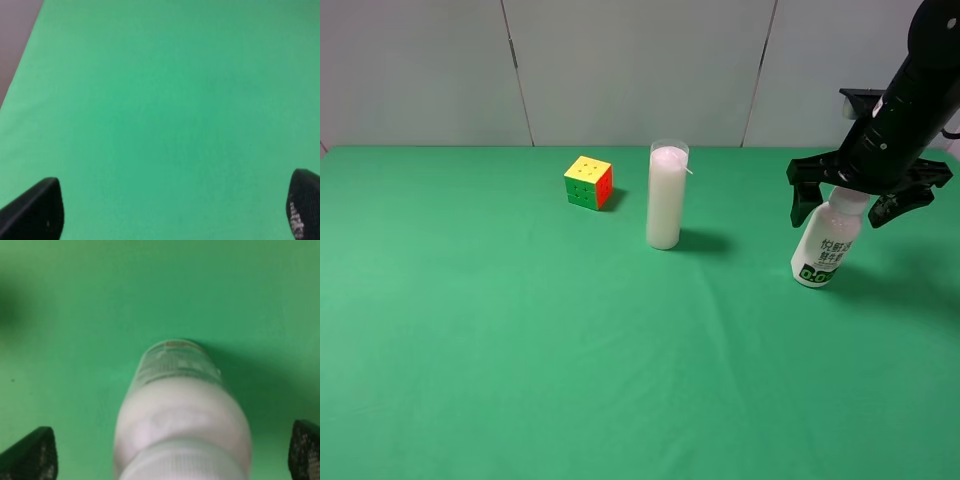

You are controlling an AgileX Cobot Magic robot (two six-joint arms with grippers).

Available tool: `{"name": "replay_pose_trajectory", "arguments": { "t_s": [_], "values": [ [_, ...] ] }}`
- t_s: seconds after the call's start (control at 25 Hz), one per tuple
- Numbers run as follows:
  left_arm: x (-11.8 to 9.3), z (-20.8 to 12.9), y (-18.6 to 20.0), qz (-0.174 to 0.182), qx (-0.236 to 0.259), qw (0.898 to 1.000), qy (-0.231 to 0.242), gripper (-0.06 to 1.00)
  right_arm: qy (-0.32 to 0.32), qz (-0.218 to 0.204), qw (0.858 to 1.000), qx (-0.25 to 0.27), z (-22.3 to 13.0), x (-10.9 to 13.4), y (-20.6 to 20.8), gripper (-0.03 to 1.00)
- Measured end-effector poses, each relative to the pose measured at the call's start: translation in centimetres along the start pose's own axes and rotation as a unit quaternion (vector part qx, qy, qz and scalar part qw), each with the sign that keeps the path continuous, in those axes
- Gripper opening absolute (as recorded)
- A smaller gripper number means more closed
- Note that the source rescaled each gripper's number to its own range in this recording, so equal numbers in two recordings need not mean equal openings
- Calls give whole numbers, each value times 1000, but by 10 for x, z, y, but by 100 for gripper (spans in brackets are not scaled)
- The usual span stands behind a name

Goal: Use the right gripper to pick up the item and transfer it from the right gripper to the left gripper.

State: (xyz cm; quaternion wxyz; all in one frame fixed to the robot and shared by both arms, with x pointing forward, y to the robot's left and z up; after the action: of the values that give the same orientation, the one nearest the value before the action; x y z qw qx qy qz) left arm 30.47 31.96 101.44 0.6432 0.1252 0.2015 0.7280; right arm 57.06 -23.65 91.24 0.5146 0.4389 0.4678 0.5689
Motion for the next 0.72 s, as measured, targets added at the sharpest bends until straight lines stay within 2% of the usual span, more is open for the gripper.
{"name": "replay_pose_trajectory", "arguments": {
  "t_s": [0.72],
  "values": [
    [0,0,0,0,0,1000,0,100,9,-12,1000,22,0,-3,-24,100]
  ]
}}
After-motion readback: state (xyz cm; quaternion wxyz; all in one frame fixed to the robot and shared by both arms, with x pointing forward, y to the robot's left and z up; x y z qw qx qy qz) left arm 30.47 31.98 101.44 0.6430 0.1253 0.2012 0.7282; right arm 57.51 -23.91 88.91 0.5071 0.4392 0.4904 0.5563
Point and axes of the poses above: a point on each arm's last joint axis where the gripper is mounted, y pointing back along that axis away from the gripper, x along the wrist's bending axis when the last joint is at zero, z = x × y, the point moved 8 cm from there along -y, pointing out along that axis toward the gripper, and after that the axes turned 7 degrees about y, right-handed, at the moved point
